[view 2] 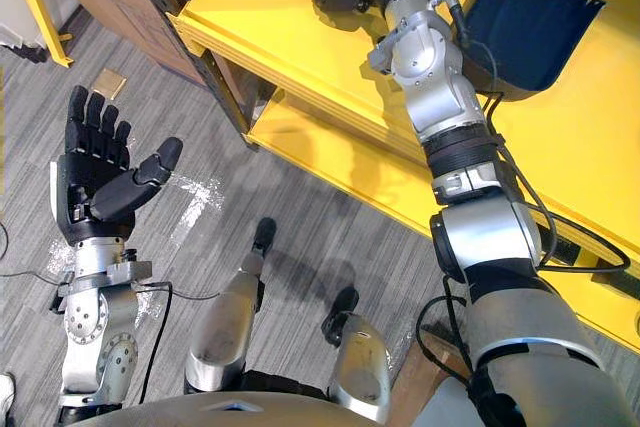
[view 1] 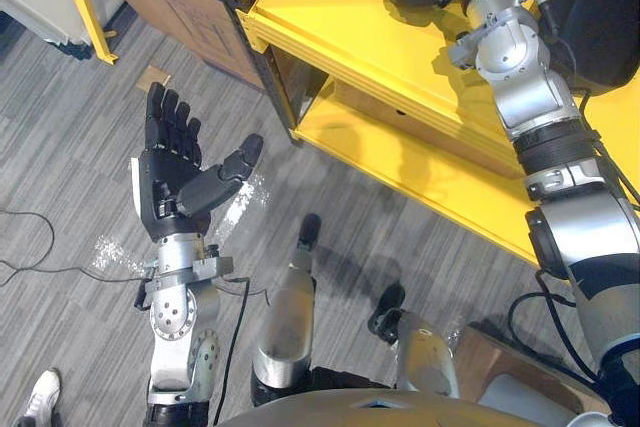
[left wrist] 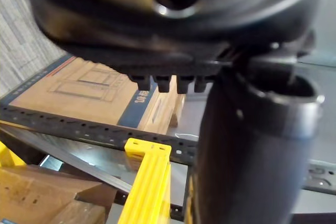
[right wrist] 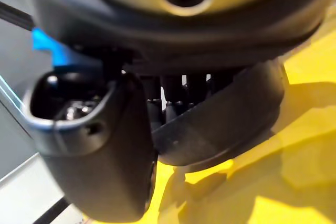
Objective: Walk over and take three plastic housings, then place them on the shelf
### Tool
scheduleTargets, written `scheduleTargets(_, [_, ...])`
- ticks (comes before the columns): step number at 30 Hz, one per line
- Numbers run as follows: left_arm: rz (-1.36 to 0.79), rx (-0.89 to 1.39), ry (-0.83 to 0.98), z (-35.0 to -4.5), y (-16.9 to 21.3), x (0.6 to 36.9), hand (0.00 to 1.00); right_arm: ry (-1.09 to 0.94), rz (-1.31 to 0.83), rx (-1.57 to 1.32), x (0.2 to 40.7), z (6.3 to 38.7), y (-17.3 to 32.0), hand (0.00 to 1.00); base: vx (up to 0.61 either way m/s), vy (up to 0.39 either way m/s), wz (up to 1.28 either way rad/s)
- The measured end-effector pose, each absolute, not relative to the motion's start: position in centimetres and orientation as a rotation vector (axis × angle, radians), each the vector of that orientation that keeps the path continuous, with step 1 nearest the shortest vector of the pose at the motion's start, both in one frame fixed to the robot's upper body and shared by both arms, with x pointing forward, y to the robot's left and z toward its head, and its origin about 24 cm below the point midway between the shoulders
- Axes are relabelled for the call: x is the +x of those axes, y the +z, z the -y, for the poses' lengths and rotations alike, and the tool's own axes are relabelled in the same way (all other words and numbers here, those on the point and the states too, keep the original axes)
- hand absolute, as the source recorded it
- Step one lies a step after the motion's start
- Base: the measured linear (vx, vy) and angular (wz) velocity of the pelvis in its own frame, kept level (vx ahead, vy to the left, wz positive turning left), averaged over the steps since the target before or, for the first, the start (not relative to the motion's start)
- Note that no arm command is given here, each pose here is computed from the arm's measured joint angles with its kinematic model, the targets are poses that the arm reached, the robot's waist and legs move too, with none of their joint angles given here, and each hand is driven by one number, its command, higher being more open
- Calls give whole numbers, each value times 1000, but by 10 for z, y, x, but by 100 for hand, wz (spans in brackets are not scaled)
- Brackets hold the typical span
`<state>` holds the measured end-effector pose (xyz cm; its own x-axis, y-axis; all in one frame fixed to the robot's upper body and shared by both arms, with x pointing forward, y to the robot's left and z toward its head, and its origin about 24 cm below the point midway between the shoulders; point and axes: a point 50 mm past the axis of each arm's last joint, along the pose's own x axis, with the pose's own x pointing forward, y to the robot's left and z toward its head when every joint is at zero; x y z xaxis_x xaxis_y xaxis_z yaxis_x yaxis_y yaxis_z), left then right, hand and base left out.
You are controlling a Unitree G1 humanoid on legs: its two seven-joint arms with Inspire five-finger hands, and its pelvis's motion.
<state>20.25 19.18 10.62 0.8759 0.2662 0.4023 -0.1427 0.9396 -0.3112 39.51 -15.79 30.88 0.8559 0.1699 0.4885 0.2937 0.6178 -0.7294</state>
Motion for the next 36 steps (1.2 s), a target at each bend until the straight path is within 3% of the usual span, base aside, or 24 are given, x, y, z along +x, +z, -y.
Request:
scheduleTargets(8, [438, -286, 210, -189, 104, 203, 100, -17, 559, -736, 392, 143, 303, 0, -5, -49, -1])
scheduleTargets(18, [385, -298, 229, -185, 95, 205, 100, 52, 580, -639, 380, 91, 276, 0, -10, -35, -2])
scheduleTargets(25, [347, -300, 266, -187, 88, 203, 100, 35, 594, -645, 379, 81, 272, 0, 0, 0, 0])
scheduleTargets(26, [346, -300, 269, -188, 88, 203, 100, 22, 596, -651, 378, 81, 271, 100, 0, 0, 0])
scheduleTargets(36, [331, -312, 256, -181, 86, 204, 100, 28, 658, -669, 375, 78, 267, 100, 2, -6, -1])
